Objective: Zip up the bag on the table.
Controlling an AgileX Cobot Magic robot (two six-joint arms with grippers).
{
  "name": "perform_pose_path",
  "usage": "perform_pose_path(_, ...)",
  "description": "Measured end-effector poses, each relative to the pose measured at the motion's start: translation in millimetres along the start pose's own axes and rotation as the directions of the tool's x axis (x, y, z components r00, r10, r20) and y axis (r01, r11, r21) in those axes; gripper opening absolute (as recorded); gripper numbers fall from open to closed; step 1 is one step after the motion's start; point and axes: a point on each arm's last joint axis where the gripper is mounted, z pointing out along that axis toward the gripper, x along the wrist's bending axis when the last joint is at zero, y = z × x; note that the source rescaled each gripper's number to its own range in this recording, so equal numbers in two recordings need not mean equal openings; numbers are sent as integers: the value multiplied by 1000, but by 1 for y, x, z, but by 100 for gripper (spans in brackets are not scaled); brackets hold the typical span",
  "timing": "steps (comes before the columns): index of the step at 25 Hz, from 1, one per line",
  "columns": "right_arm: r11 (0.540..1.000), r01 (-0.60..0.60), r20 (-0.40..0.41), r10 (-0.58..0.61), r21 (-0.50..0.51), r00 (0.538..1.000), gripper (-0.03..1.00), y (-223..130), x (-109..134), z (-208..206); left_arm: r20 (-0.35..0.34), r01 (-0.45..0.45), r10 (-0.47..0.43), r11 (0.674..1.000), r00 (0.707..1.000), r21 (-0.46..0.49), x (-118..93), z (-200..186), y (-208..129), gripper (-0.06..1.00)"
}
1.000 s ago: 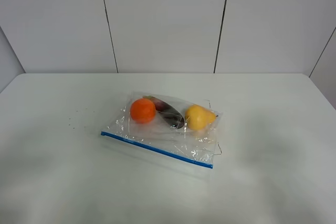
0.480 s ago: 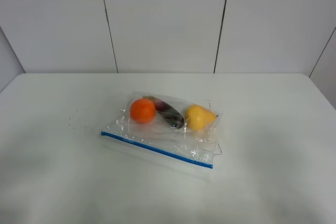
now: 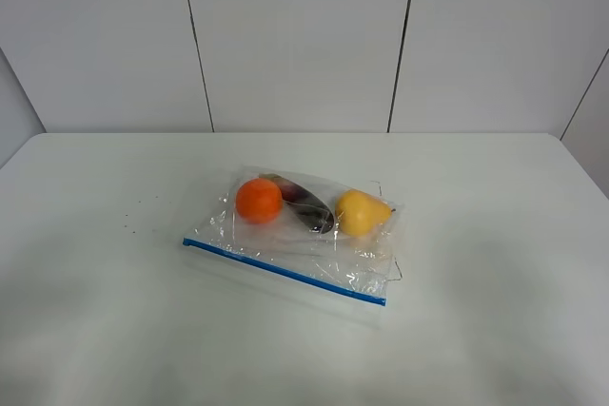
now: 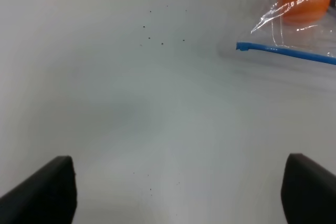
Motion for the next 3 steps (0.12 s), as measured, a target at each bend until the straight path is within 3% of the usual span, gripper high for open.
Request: perform_pose_path(3, 1000, 0, 0, 0, 0, 1000, 94, 0, 0, 0, 0, 0, 0, 1000, 1000, 0, 0, 0, 0, 100)
